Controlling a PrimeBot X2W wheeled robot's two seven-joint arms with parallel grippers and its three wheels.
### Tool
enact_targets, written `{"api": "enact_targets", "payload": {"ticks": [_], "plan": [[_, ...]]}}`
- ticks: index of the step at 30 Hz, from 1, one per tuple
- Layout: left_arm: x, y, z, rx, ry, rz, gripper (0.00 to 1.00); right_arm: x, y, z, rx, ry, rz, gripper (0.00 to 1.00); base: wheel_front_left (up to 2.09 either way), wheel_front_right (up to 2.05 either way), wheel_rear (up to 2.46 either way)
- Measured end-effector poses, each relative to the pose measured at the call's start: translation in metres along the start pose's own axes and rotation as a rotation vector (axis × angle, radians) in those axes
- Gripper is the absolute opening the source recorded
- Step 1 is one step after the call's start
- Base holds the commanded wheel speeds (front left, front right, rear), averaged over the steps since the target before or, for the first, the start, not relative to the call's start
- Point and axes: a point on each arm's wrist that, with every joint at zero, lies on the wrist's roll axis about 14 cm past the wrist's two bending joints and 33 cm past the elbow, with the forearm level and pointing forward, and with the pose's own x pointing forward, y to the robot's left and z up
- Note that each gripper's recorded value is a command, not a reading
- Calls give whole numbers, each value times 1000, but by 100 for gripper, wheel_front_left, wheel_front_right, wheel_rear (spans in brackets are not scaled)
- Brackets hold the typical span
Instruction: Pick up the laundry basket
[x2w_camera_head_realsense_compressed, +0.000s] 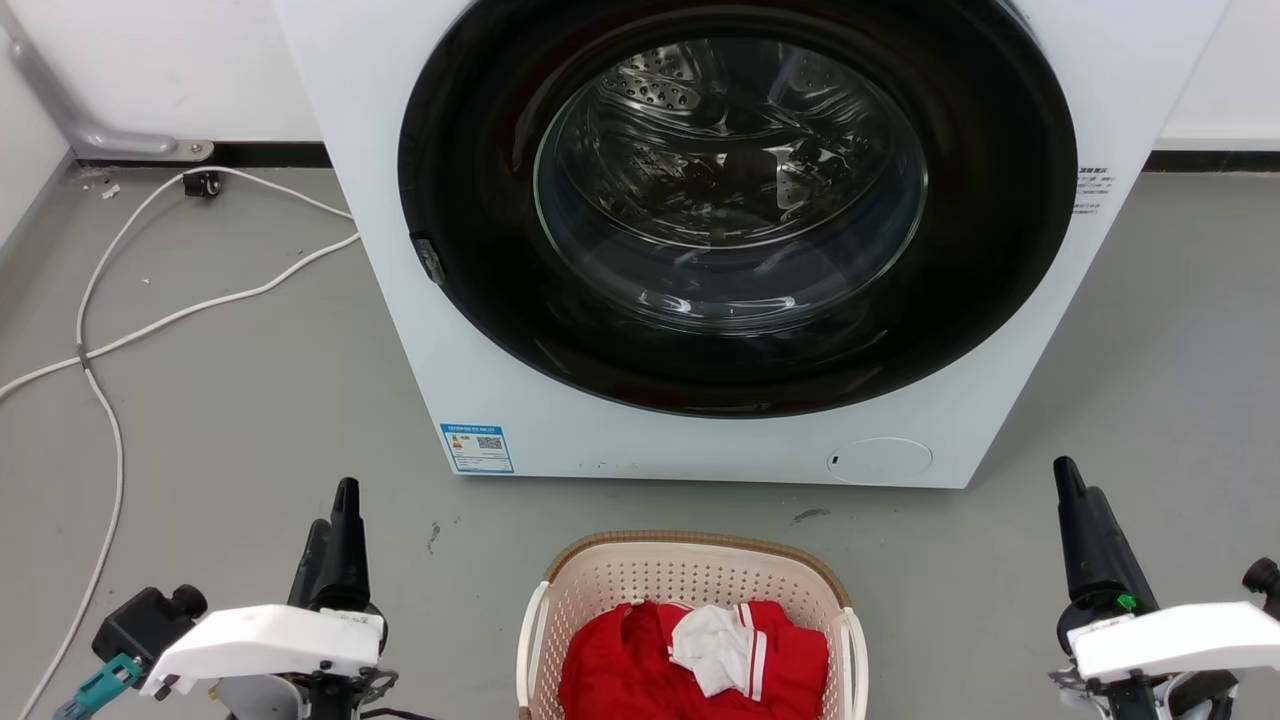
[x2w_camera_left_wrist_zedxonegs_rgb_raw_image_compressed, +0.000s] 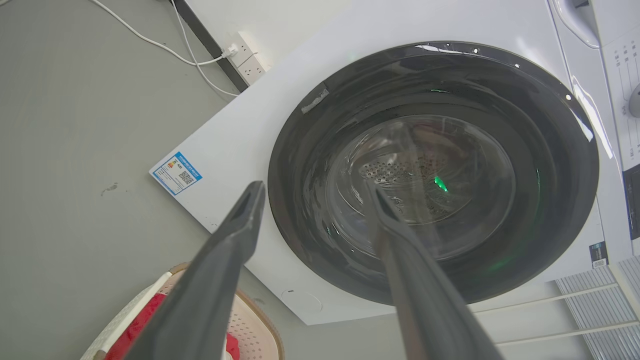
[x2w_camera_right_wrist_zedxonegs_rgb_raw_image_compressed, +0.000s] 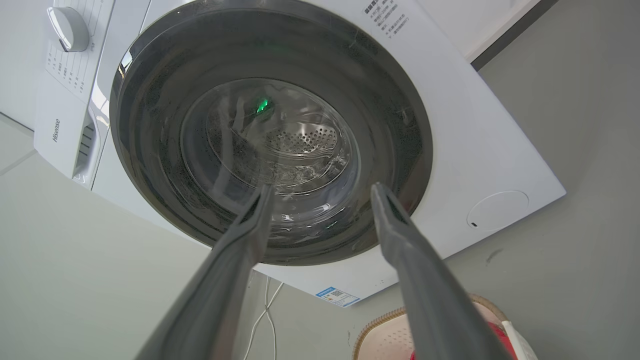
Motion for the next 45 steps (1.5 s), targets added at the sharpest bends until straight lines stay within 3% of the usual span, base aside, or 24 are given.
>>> {"api": "enact_targets", "payload": {"ticks": [22, 45], "plan": [[-3, -13, 4, 342, -71, -16, 100, -5, 18, 1, -372, -28, 71, 100, 0, 0, 0], [-8, -26, 8, 576, -145, -54, 100, -11, 27, -1, -626, -52, 119, 100, 0, 0, 0]]}}
